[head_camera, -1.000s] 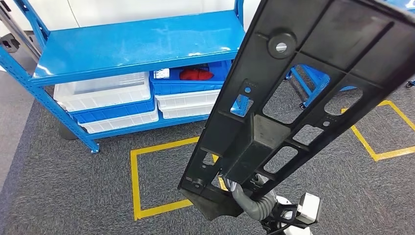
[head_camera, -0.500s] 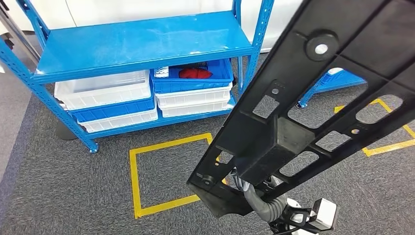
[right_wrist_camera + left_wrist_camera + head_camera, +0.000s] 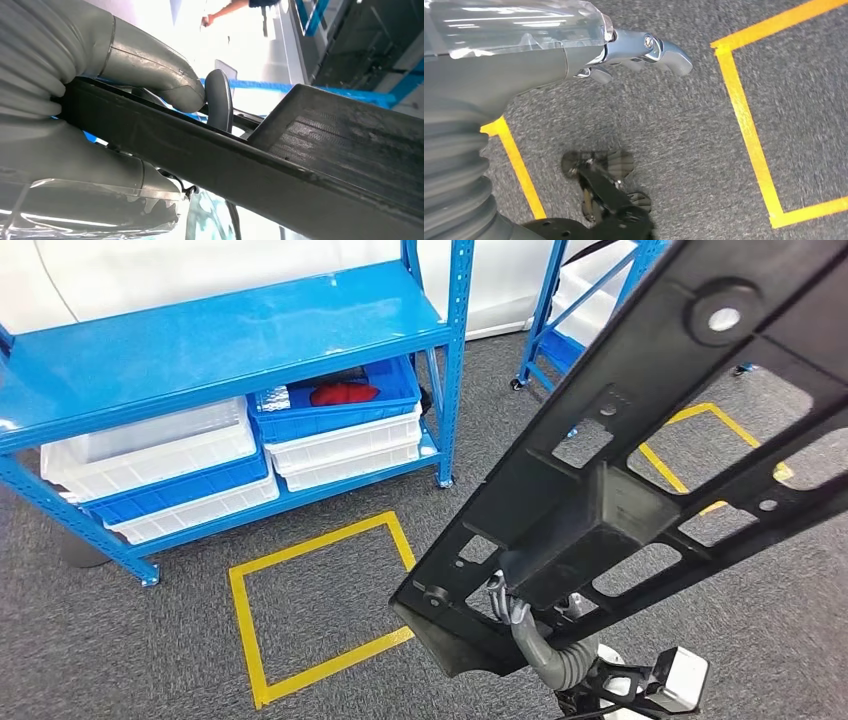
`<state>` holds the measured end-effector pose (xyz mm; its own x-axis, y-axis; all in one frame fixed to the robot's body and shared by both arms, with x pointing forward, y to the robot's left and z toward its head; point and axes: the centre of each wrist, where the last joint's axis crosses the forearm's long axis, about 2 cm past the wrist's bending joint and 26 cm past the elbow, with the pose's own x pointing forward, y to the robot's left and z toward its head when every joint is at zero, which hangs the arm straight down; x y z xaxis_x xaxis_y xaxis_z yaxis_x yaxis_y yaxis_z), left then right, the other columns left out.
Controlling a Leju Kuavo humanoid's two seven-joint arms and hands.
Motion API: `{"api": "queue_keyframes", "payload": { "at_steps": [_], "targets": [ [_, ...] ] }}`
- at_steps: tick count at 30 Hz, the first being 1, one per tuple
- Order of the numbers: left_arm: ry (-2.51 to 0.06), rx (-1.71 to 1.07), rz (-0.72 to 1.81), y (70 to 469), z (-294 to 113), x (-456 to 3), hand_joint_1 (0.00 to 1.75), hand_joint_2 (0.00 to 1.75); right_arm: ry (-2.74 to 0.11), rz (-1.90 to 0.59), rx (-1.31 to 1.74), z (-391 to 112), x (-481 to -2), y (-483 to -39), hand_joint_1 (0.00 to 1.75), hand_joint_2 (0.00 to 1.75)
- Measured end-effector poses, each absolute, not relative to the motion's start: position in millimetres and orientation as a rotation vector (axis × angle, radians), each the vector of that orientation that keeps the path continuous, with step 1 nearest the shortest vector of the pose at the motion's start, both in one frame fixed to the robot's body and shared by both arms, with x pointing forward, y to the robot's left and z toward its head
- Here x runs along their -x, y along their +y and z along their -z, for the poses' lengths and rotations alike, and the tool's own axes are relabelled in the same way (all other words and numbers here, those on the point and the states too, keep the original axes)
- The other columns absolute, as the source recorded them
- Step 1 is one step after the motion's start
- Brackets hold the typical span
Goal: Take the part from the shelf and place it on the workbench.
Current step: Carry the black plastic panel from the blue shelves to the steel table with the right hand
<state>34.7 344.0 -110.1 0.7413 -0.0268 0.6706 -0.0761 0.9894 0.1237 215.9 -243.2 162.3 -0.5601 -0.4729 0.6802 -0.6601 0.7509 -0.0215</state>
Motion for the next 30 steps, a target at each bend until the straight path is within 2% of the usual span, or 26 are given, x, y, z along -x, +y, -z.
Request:
{"api": "queue_keyframes", "payload": {
  "at_steps": [9,30],
  "targets": [
    [-0.713,-0.170,-0.030,348.7,109.7,-33.6,0.00,1.75,-2.436,-0.454,-0.638,-187.8,-203.0,-238.1,1.75,1.75],
    [-0.698,-0.217,-0.008,349.7,109.6,-33.4,0.00,1.75,-2.458,-0.407,-0.662,-193.4,-190.6,-237.8,1.75,1.75]
  ]
}}
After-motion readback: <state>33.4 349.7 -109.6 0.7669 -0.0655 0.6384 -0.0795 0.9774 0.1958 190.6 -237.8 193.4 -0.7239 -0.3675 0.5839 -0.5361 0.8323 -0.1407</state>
